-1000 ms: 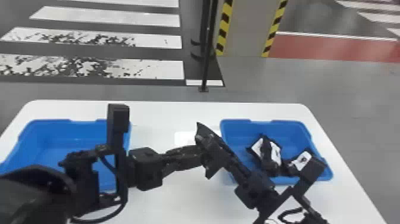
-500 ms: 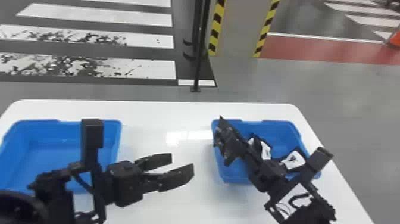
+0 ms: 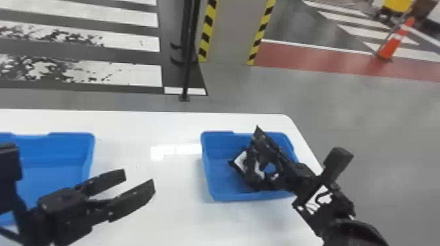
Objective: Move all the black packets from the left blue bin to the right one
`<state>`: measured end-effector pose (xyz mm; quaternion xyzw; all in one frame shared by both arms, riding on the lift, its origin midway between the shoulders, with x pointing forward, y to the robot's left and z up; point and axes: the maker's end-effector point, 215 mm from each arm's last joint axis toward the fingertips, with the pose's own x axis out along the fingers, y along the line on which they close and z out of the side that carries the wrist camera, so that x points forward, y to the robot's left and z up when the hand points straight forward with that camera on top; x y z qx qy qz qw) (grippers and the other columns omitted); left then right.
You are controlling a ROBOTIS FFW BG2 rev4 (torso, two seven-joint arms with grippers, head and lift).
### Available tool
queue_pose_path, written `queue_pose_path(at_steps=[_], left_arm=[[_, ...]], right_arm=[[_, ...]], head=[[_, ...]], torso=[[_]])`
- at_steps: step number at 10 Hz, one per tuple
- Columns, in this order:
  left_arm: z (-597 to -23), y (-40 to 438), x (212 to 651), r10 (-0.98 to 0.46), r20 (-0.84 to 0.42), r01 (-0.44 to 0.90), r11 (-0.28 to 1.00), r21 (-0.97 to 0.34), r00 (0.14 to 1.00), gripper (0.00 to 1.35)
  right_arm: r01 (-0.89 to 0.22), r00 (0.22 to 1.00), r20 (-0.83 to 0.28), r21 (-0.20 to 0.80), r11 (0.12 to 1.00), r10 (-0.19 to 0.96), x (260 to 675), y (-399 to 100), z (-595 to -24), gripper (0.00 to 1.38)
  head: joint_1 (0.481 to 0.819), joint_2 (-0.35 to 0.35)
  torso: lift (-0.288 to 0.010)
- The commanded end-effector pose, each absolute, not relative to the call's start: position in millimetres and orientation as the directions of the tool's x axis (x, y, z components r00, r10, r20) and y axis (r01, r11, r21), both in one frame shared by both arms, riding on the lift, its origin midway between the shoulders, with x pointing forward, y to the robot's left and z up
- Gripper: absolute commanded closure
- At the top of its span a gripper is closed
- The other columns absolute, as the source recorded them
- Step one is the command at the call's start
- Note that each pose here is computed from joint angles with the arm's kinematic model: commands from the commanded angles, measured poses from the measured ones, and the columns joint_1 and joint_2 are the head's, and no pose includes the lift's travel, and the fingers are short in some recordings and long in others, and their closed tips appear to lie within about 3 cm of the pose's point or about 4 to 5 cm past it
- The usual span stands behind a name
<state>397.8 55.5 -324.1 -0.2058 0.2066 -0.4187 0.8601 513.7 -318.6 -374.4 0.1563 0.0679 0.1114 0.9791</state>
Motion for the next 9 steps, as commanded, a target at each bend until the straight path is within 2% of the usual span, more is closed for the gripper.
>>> queue_pose_path(at_steps=[1, 2, 3, 4, 6, 9], left_arm=[[-327, 74, 394, -0.777, -0.188, 0.604, 0.595, -0.531, 0.6, 0.17], [-328, 85, 392, -0.761, -0.188, 0.588, 0.611, -0.53, 0.621, 0.17], [-326, 95, 392, -0.742, -0.179, 0.578, 0.629, -0.52, 0.646, 0.17], [-314, 108, 399, -0.713, -0.142, 0.576, 0.653, -0.491, 0.687, 0.17], [-296, 155, 410, -0.606, -0.066, 0.535, 0.743, -0.402, 0.793, 0.17], [-296, 208, 382, -0.438, 0.001, 0.417, 0.855, -0.31, 0.899, 0.17]], right_arm=[[-0.178, 0.971, -0.099, 0.315, 0.932, 0.219, 514, -330, -376, 0.61], [-0.176, 0.973, -0.093, 0.301, 0.937, 0.213, 512, -332, -375, 0.23], [-0.178, 0.975, -0.082, 0.277, 0.944, 0.207, 509, -333, -371, 0.07], [-0.188, 0.976, -0.064, 0.235, 0.954, 0.208, 499, -329, -362, 0.12], [-0.227, 0.972, -0.018, 0.155, 0.961, 0.233, 468, -304, -338, 0.14], [-0.235, 0.972, 0.034, 0.063, 0.97, 0.233, 410, -273, -307, 0.14]], head=[[0.695, -0.311], [0.695, -0.313], [0.695, -0.305], [0.695, -0.295], [0.695, -0.268], [0.695, -0.133]], torso=[[-0.14], [-0.14], [-0.14], [-0.14], [-0.14], [-0.14]])
